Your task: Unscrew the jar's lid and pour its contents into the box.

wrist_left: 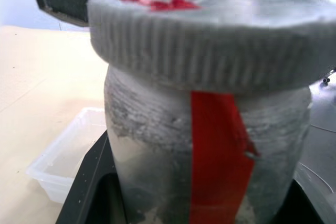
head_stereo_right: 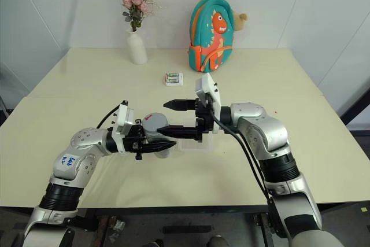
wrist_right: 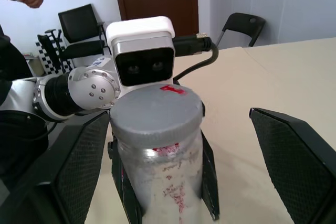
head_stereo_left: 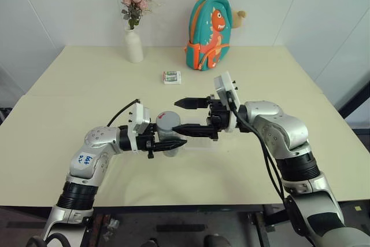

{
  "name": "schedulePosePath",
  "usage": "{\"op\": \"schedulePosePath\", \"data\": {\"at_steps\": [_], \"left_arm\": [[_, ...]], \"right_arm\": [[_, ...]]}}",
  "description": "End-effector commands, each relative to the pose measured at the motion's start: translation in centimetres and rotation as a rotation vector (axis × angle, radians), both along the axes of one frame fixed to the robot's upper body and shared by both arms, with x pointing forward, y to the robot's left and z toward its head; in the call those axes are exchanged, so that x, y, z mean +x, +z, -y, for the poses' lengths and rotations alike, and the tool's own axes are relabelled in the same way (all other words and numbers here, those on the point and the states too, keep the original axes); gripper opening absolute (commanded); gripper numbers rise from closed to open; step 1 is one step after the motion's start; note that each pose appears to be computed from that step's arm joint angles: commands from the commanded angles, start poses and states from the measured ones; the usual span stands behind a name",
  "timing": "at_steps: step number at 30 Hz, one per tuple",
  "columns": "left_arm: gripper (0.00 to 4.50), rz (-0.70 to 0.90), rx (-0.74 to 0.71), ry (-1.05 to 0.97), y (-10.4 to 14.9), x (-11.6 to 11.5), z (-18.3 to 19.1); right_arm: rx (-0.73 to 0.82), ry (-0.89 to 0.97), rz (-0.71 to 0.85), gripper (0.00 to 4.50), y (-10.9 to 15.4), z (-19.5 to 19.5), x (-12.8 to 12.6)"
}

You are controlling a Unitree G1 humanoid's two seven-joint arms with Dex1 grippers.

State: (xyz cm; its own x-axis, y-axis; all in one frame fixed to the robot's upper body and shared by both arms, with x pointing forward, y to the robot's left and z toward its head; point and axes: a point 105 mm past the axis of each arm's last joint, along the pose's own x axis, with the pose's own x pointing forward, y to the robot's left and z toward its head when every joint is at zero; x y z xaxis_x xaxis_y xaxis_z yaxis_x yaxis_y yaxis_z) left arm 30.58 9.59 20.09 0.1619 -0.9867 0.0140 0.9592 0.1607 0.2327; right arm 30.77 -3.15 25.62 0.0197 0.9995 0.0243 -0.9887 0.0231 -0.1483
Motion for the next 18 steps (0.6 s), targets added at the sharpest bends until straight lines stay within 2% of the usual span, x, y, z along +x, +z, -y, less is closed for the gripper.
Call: {"op": "schedulePosePath", "data": {"at_steps": [1,10,13,18], "left_arm": [[1.99,0.048,-0.020,-0.019,1.3,-0.3,0.1],[1.99,0.044,-0.016,-0.018,1.2,-0.3,-0.1],[1.99,0.042,-0.015,-0.022,1.2,-0.3,-0.1],[1.99,0.040,-0.019,-0.035,1.1,-0.4,0.3]], "right_arm": [[0.020,0.039,0.025,4.46,0.8,0.1,-1.0],[0.023,0.134,-0.001,4.46,1.1,-0.3,-2.5],[0.034,0.140,0.017,4.46,1.7,-1.1,-2.4],[0.003,0.132,0.039,4.46,1.0,-3.0,-2.1]]}}
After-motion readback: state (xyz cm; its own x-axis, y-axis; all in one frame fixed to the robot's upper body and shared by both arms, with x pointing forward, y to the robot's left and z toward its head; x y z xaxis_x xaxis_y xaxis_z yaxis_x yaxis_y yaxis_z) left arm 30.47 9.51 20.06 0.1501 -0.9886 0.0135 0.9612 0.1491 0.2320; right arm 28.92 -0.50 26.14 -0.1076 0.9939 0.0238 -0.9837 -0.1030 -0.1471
